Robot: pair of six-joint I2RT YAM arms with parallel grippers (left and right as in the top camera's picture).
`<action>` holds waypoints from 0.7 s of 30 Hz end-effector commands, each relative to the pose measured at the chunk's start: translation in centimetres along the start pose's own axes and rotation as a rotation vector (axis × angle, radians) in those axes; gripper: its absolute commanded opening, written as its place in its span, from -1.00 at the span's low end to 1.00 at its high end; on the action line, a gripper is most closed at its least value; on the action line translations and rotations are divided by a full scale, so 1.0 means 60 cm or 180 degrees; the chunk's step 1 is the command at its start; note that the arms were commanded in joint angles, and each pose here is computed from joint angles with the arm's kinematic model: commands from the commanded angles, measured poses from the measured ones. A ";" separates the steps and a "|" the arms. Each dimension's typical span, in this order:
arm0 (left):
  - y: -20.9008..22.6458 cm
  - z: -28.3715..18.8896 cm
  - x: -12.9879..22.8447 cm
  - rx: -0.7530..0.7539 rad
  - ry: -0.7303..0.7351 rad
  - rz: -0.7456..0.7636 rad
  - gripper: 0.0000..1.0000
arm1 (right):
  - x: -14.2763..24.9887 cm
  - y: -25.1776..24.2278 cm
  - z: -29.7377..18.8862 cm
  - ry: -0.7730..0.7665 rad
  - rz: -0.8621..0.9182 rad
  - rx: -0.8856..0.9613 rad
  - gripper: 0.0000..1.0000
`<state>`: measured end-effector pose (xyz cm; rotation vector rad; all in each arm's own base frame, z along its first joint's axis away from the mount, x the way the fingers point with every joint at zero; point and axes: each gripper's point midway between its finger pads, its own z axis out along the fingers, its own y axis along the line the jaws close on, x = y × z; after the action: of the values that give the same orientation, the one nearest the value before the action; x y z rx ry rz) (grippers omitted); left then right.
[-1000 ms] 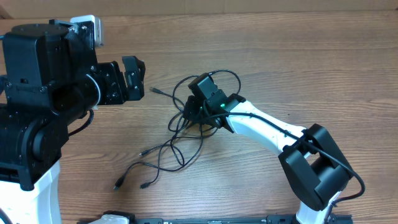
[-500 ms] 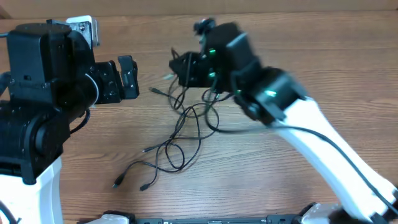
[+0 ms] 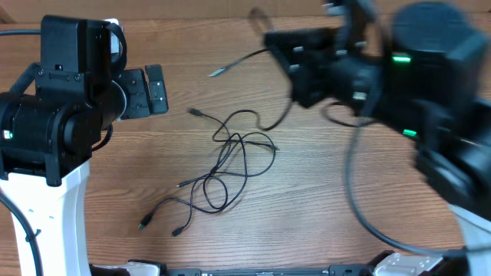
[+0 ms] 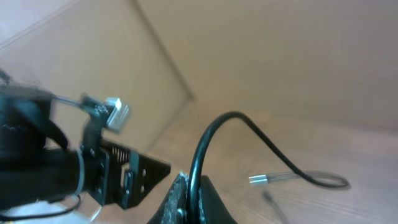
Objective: Untangle cables
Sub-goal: 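Grasp one cable with the right gripper and drag it to the right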
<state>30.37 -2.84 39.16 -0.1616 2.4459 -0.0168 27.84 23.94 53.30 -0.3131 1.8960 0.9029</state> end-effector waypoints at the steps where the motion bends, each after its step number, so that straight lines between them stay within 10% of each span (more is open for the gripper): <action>1: 0.008 -0.006 -0.005 -0.0079 -0.0065 0.0044 1.00 | -0.094 0.012 -0.135 -0.0755 -0.0413 0.0119 -0.92; 12: 0.006 -0.005 -0.008 -0.0064 -0.0085 0.0040 1.00 | -0.227 -0.007 -0.372 -0.2245 -0.1175 0.1205 -0.92; 21: 0.003 -0.005 -0.008 -0.0036 -0.0089 0.0039 1.00 | -0.263 0.093 -0.416 -0.2775 -0.1432 0.0398 -0.92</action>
<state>30.62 -2.60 39.38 -0.1689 2.4306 -0.0006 15.45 5.86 75.21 -0.1234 1.0274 0.4369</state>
